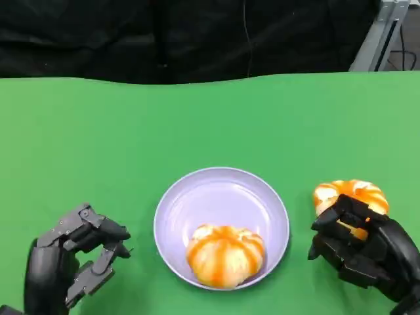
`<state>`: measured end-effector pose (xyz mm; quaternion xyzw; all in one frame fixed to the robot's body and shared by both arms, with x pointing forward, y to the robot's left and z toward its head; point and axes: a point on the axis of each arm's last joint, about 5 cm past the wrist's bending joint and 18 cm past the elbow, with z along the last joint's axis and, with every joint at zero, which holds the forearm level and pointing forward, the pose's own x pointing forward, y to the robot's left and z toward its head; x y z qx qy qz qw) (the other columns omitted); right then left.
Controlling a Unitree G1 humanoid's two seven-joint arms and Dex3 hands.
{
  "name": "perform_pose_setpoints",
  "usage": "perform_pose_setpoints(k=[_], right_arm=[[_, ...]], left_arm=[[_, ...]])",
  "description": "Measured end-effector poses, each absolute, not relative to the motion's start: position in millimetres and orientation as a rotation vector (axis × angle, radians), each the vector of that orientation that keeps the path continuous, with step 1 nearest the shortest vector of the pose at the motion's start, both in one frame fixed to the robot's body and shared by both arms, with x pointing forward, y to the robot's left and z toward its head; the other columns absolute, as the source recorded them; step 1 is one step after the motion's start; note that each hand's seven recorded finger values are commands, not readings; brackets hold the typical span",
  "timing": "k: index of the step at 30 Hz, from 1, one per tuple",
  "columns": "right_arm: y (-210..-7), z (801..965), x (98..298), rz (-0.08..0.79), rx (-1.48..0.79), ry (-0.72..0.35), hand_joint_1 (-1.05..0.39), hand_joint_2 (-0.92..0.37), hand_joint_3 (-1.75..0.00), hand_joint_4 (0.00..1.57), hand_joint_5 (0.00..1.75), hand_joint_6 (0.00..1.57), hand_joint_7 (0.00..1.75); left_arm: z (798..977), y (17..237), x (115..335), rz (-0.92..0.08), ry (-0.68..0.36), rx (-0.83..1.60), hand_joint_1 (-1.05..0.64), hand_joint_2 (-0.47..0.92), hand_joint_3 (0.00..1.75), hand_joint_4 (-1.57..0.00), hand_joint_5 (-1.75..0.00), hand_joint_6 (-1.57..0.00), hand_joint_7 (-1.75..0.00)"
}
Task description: Grasp the bread from the table and place it into the plate.
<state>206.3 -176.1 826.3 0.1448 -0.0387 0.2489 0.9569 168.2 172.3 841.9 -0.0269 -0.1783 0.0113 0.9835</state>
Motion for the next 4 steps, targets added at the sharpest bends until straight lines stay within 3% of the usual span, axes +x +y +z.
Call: perform_pose_setpoints(k=[4], right_arm=[[-176.6,826.3,206.2,0.502,0.294,-0.079,0.0,-0.85,-0.57,0.5,1.67,0.58,1.23]], left_arm=[[843.5,172.6,168.7,0.024,-0.367,-0.053,-0.1,0.91,0.52,-0.77,-1.59,-0.77,-1.35]])
